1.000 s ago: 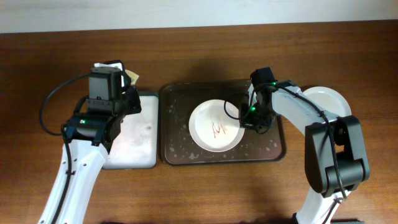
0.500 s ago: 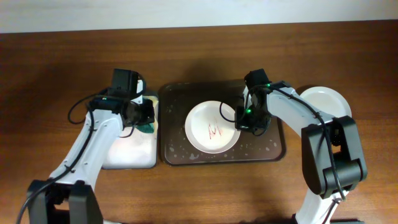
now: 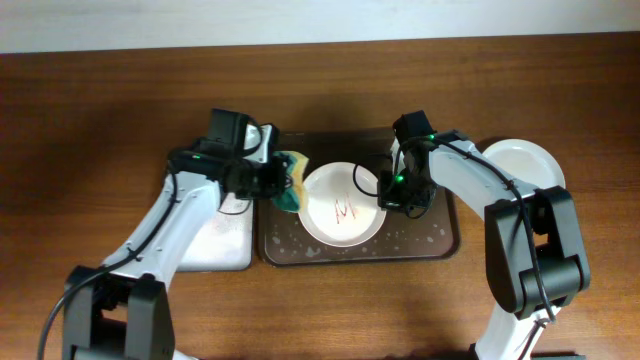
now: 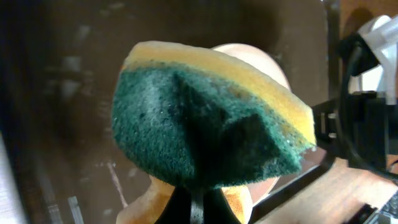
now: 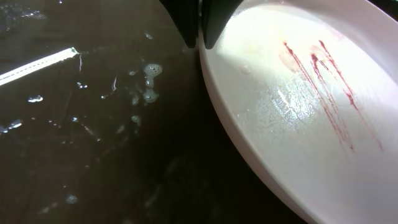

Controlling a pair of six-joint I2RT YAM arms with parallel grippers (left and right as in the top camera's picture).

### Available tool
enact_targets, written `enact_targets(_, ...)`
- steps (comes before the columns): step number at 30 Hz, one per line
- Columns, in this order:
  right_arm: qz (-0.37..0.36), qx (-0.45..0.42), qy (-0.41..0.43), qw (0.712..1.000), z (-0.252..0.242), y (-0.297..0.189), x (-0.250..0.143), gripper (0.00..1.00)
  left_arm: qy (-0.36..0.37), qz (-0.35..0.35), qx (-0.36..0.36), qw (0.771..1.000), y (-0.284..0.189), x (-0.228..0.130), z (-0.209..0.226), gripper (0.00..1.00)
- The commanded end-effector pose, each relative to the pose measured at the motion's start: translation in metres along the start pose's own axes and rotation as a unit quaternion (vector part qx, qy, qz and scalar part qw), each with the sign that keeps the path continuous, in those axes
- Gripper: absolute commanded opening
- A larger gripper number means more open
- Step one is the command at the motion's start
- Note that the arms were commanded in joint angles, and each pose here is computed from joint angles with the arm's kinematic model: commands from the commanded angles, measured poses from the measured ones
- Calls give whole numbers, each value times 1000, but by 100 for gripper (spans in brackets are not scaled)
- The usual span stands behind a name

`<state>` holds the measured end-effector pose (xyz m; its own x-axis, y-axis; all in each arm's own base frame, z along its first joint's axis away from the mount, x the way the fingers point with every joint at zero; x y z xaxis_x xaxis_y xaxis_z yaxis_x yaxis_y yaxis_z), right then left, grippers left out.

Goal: Clean dirty plates on tray and stack at the side
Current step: 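Scrub the pink plate with the sponge in the left gripper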

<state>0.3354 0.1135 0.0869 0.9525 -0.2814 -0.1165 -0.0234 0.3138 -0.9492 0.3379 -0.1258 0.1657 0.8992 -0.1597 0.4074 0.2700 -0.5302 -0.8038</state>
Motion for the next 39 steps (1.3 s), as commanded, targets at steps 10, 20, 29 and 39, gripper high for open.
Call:
enact_targets(10, 48, 28, -22, 998, 18, 10, -21, 4, -47, 27, 80, 995, 98, -24, -68, 0)
enact_targets(20, 50, 27, -19, 998, 17, 10, -22, 4, -83, 77, 200, 973, 104, -46, -27, 0)
enact_targets(29, 49, 27, -19, 998, 17, 10, -22, 4, 38, 94, 33, 994, 98, -24, -41, 0)
enact_targets(39, 52, 25, -18, 998, 17, 10, -22, 4, -41, 51, 90, 994, 134, -21, -38, 0)
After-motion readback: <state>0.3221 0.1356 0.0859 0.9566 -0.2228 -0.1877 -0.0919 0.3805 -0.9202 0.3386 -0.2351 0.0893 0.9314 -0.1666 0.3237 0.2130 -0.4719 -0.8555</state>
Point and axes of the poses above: each gripper's point midway between its finger pads, its own y axis out along the fingers, its own z axis along the line the jaws close on, x = y × z, the point moved 8 cm from there along -y, back along the fingers, and after that the axes turned 13 degrees about y, right-handed, at the moved point
